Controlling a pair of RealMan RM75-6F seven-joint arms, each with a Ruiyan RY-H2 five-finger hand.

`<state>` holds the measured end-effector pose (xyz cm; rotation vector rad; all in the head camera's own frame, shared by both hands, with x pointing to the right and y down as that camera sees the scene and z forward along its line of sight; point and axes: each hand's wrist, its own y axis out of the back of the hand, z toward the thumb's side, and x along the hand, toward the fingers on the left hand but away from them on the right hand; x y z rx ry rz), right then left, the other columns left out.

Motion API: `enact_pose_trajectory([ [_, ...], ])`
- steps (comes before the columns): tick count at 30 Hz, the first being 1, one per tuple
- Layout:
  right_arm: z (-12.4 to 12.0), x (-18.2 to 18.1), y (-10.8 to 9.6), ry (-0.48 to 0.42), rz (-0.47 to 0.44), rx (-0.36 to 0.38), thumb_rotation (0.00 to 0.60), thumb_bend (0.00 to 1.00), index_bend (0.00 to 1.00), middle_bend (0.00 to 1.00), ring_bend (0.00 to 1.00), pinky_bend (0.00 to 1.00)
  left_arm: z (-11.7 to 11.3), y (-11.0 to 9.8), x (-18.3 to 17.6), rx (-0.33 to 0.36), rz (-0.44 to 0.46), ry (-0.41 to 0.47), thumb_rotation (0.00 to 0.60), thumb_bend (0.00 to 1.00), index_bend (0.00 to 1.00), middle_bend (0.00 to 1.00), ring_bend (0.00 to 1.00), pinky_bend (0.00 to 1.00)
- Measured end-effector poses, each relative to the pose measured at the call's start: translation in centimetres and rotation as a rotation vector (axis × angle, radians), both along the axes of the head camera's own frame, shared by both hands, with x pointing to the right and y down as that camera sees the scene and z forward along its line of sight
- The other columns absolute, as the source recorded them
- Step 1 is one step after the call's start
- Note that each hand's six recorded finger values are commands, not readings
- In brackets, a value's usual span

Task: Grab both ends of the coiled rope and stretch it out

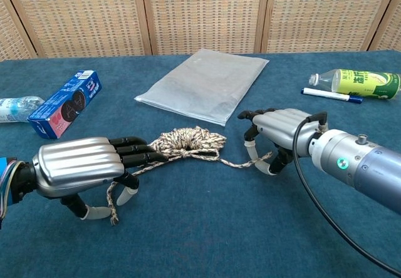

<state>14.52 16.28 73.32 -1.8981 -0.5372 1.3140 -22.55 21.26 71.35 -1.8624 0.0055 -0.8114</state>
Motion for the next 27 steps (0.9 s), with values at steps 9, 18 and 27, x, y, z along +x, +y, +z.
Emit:
enact_pose_trajectory([
  [9,-0.04,0.19,-0.08,0.000,0.003,0.001,0.600,0.65,0.70,0.00,0.00,0.00,0.39,0.08,0.20,-0.003,0.004,-0.016,0.600,0.31,0.56,0.00,0.00,0.00],
  [18,-0.12,0.27,-0.13,-0.002,0.005,0.000,0.600,0.65,0.70,0.00,0.00,0.00,0.68,0.15,0.42,-0.011,0.010,-0.031,0.600,0.39,0.56,0.00,0.00,0.00],
  [27,-0.31,0.44,-0.25,-0.003,0.009,0.003,0.600,0.65,0.70,0.00,0.00,0.00,0.52,0.07,0.55,-0.021,0.002,-0.037,0.600,0.44,0.63,0.00,0.00,0.00],
])
